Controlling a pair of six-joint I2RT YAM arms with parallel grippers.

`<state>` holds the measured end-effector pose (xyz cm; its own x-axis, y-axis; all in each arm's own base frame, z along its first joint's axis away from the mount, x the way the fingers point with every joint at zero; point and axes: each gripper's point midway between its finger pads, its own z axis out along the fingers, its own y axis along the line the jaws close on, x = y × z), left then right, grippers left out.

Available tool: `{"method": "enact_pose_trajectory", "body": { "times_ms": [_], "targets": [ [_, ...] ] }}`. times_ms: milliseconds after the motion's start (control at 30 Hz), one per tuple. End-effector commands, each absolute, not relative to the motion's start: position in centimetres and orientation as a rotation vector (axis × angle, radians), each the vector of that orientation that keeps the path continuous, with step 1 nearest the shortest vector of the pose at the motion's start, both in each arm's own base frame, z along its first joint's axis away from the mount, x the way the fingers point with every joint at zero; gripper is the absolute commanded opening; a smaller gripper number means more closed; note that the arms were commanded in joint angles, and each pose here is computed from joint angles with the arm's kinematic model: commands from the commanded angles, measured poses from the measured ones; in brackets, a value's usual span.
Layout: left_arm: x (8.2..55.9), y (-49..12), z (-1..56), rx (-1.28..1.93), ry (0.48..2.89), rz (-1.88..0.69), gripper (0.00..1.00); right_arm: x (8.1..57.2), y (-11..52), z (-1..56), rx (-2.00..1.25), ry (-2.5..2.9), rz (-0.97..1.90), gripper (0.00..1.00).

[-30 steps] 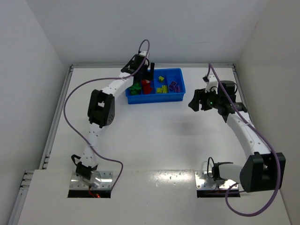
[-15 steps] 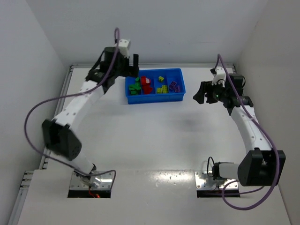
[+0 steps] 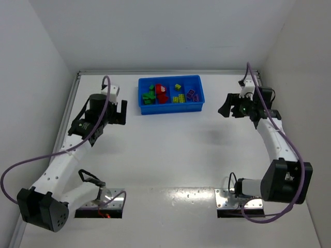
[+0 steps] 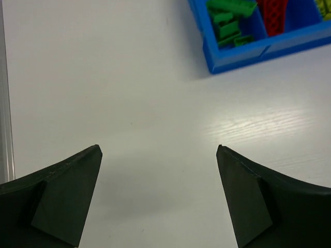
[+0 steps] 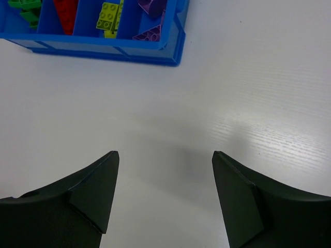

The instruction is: Sort the legos into containers by color

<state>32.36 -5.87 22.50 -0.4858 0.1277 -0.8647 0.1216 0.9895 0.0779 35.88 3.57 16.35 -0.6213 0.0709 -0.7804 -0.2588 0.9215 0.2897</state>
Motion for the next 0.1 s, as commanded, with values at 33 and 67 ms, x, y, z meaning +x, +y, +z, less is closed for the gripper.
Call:
{"method": "enact_pose_trajectory", "body": {
  "times_ms": [33, 67],
  "targets": [
    [31.03, -4.44, 22.60, 0.174, 2.049, 0.029, 1.00, 36.10, 3.43, 17.31, -0.140, 2.139, 0.482, 0.73],
    [30.96, -4.17, 22.11, 0.179, 2.060, 0.032, 1.00, 36.13, 3.10, 17.31, -0.130, 2.138, 0.477, 0.73]
  ]
}}
